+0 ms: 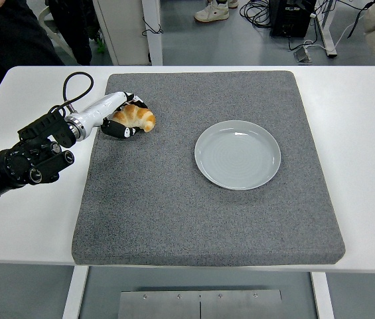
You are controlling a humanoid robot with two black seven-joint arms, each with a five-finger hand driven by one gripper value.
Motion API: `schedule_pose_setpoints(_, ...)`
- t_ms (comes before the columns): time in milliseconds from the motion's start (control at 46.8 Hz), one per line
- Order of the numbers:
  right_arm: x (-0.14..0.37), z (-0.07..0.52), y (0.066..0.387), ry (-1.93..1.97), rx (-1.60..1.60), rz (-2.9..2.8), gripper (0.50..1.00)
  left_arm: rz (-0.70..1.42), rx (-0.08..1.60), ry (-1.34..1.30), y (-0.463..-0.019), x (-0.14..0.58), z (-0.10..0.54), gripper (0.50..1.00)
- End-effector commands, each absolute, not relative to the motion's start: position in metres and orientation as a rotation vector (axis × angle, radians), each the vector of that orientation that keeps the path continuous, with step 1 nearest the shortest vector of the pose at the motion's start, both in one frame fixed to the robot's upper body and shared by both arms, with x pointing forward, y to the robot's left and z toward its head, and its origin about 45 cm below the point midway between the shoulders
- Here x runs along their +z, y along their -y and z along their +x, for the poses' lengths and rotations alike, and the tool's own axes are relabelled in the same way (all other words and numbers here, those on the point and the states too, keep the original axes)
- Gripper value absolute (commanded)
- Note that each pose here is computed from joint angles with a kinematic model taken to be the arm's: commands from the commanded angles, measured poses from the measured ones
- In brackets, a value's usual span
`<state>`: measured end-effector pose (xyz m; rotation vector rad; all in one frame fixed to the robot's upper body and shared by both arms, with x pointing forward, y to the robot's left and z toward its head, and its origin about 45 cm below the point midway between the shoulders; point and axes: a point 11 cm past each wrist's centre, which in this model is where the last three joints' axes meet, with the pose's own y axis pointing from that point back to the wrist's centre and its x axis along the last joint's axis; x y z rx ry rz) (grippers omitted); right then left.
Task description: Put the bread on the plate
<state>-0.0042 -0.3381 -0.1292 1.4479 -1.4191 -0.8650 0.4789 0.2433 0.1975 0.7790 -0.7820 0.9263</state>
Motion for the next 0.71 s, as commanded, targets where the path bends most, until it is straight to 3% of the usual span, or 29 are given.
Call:
schedule_pose_setpoints(0, -0.129, -0.004, 0.338, 1.419, -0.866, 1.449, 1.000, 0.781, 0.927, 0.783, -0.244, 0.199, 0.480, 0.500)
schedule_pose_setpoints(385, -0.129, -0.004, 0.338, 1.421, -0.865, 1.447, 1.000, 0.740, 0.973, 0.797, -0.246, 0.226, 0.492, 0.500)
schedule_pose_setpoints(684, -0.129, -0.004, 0.338, 1.419, -0.866, 1.449, 1.000, 0.710, 1.030, 0.887, -0.253, 0.287, 0.515, 0.500)
